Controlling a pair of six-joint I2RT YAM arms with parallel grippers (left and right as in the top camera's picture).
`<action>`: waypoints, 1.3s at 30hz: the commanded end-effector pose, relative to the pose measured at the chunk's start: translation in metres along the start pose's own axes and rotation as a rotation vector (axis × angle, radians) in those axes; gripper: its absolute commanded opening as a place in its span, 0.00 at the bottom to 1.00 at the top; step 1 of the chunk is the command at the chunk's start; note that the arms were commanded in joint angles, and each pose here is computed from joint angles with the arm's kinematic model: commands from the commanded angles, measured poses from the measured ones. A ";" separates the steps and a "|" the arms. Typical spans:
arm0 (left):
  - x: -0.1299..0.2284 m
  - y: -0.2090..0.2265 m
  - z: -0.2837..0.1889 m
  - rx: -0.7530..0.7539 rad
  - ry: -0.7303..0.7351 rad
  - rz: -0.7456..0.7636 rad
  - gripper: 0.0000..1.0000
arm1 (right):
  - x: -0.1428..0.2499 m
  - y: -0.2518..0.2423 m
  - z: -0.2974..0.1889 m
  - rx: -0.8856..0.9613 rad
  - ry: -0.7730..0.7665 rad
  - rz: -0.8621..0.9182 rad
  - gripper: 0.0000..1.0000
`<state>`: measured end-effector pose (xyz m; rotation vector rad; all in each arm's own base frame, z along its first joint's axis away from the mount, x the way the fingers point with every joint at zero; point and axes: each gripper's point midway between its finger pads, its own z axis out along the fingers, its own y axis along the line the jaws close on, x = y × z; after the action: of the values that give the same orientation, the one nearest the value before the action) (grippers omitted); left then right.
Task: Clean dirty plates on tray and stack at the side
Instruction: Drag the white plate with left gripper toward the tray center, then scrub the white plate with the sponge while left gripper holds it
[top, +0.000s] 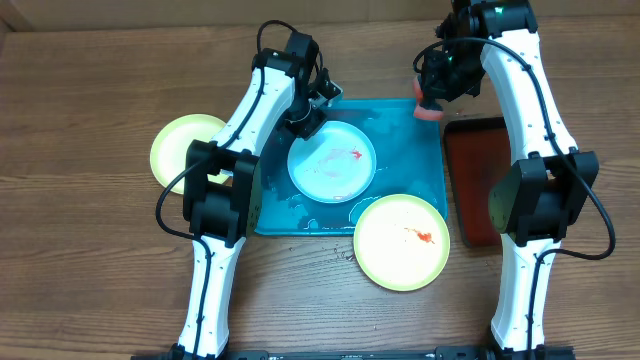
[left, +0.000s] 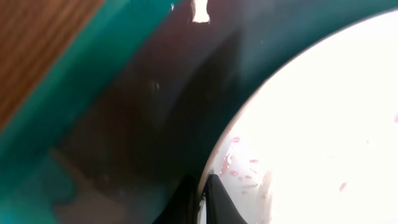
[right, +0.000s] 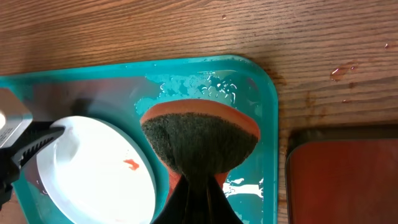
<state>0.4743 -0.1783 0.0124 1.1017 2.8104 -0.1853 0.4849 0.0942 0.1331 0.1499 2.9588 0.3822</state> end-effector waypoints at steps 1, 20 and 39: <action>0.011 0.005 0.009 0.002 0.035 -0.211 0.04 | -0.007 0.011 -0.028 -0.023 -0.068 -0.028 0.04; 0.040 0.001 0.001 0.128 0.141 -0.878 0.04 | 0.028 0.092 0.023 -0.134 0.015 -0.150 0.04; 0.041 0.002 -0.009 0.305 0.086 -0.654 0.04 | 0.046 0.095 0.107 -0.080 0.016 -0.162 0.04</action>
<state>0.4486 -0.1457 0.0193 0.0428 3.1984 -0.5704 0.4615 0.2215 0.0489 -0.1069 2.9569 0.5126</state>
